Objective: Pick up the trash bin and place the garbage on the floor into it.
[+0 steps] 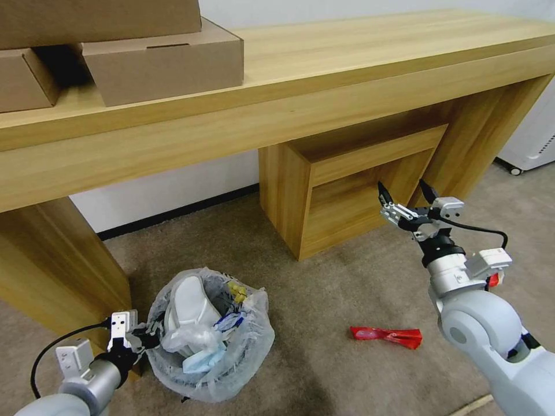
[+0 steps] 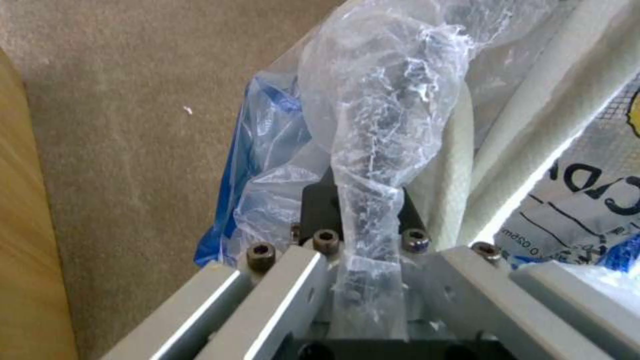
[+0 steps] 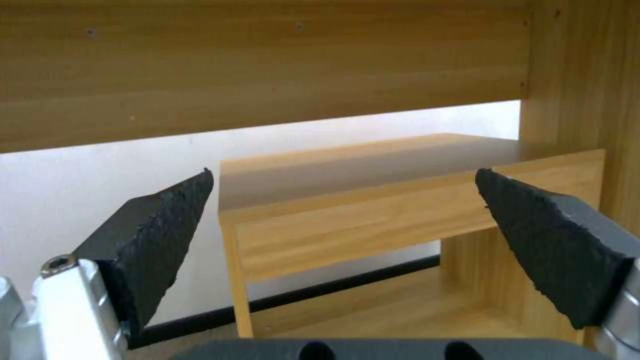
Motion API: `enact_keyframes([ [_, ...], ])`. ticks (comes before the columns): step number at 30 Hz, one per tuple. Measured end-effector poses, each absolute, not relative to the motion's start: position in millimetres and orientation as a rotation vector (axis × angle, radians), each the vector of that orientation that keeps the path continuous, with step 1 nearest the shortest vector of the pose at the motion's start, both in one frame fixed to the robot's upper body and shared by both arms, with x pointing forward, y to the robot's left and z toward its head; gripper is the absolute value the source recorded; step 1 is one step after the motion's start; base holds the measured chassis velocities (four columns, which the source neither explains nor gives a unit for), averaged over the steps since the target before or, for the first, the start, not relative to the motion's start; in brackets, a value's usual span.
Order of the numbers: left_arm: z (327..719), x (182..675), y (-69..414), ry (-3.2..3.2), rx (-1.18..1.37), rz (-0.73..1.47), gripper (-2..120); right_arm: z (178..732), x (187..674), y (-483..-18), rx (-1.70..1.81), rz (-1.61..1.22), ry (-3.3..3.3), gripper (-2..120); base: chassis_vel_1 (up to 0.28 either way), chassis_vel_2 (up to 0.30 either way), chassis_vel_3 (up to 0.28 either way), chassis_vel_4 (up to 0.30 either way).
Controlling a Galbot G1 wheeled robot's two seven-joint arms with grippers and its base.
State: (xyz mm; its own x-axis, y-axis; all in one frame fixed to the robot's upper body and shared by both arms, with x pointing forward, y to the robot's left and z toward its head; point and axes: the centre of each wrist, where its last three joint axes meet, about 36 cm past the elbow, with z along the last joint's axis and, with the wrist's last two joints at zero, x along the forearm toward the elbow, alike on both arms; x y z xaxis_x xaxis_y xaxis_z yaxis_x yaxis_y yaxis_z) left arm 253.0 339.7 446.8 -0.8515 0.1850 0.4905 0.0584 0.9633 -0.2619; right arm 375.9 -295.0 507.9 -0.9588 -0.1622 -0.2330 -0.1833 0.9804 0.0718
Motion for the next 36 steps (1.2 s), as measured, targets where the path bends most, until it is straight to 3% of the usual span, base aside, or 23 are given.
enact_keyframes([
  [17,442,250,338,-2.574,-0.172,0.316,0,491,370,-293,-0.212,0.145,2.917,100,-0.034,-0.037,-0.037,-0.034],
  [36,438,244,336,-2.589,-0.162,0.310,0,484,365,-293,-0.206,0.126,2.909,100,-0.114,-0.116,-0.110,-0.106],
])
